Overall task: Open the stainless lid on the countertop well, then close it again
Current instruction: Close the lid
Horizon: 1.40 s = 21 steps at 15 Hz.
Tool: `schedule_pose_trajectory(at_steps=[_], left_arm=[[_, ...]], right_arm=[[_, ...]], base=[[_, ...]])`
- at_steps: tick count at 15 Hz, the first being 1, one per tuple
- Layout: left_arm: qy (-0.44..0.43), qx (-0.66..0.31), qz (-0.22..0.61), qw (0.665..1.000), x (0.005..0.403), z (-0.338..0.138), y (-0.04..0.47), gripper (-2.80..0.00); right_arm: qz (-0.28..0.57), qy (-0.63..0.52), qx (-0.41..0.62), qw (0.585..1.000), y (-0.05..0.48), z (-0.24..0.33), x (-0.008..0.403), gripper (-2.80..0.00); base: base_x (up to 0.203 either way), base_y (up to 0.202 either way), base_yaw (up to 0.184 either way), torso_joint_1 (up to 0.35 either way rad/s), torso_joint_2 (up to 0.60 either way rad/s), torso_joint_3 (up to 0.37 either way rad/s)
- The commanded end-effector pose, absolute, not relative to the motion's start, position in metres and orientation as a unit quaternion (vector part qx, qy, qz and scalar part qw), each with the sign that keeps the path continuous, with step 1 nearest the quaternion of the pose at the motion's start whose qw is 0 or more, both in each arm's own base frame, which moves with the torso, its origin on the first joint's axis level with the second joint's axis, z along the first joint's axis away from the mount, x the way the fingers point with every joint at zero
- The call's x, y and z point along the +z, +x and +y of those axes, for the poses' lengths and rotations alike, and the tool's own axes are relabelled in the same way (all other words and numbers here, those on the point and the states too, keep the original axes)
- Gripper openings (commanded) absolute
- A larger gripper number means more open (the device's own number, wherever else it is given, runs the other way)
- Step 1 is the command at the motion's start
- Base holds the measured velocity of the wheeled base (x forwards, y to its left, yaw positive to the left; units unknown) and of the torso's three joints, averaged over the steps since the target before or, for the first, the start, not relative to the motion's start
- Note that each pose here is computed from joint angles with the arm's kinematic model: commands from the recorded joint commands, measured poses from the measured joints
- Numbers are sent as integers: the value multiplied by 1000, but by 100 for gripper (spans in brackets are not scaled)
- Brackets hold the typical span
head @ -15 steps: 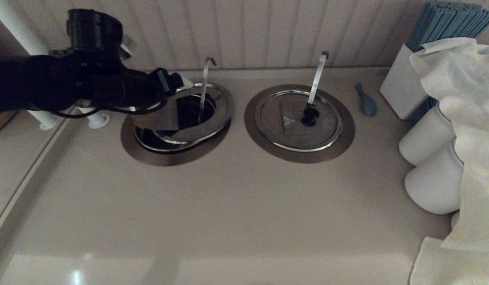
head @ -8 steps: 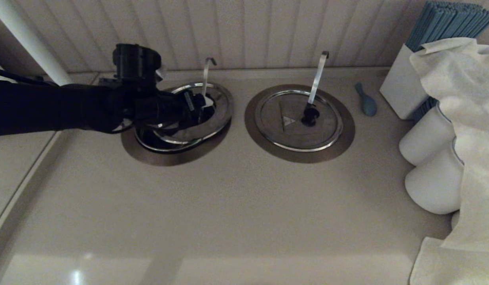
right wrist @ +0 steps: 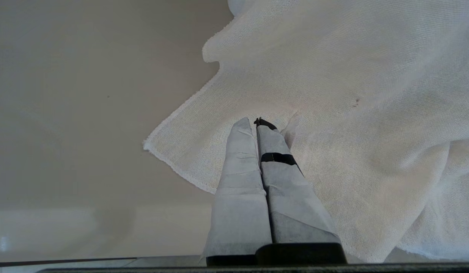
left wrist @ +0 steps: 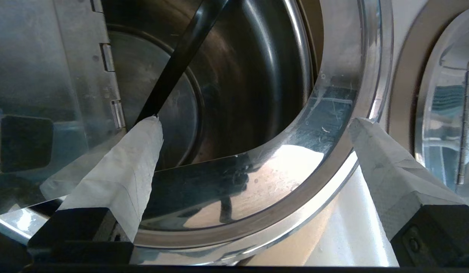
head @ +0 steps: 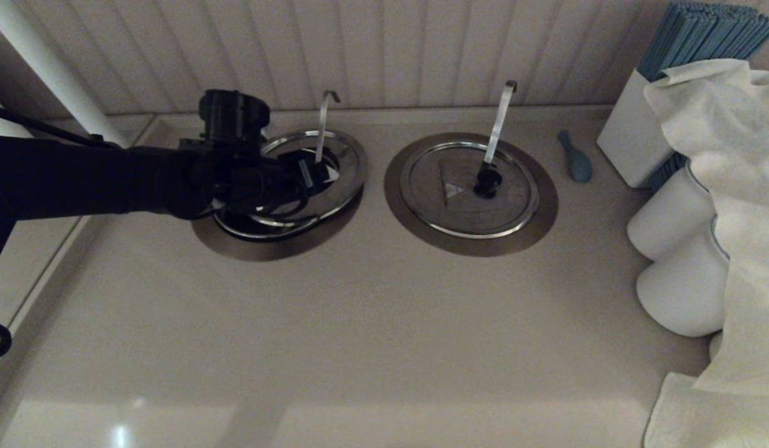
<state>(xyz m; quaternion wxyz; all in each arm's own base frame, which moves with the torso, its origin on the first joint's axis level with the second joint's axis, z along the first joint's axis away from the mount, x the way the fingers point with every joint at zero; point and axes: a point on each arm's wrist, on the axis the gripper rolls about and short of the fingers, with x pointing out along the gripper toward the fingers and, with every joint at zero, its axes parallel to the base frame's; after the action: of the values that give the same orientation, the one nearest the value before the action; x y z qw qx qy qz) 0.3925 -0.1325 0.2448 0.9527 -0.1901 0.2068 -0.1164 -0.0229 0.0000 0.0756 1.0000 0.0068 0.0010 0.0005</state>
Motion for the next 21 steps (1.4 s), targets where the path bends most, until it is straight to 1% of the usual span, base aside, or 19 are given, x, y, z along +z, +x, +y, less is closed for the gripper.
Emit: schedule_pose_trajectory(at_steps=[1, 8, 12, 17, 21], left_arm=[[-190, -113, 210, 952, 242, -133, 394, 0], [-176, -98, 196, 960, 252, -127, 388, 0], [-140, -65, 218, 964, 243, -122, 389, 0], [-142, -66, 212, 965, 247, -122, 387, 0], [-136, -54, 236, 961, 245, -115, 384, 0]], right_arm=[[2, 7, 1, 1000, -23, 0, 76, -280], [2, 7, 1, 1000, -23, 0, 76, -280], [2, 7, 1, 1000, -23, 0, 76, -280], [2, 7, 1, 1000, -23, 0, 76, -280], [1, 7, 1, 1000, -23, 0, 76, -280]], base=[[0, 0, 0, 0, 0, 0], [0, 0, 0, 0, 0, 0], [0, 0, 0, 0, 0, 0], [0, 0, 0, 0, 0, 0], [0, 0, 0, 0, 0, 0]])
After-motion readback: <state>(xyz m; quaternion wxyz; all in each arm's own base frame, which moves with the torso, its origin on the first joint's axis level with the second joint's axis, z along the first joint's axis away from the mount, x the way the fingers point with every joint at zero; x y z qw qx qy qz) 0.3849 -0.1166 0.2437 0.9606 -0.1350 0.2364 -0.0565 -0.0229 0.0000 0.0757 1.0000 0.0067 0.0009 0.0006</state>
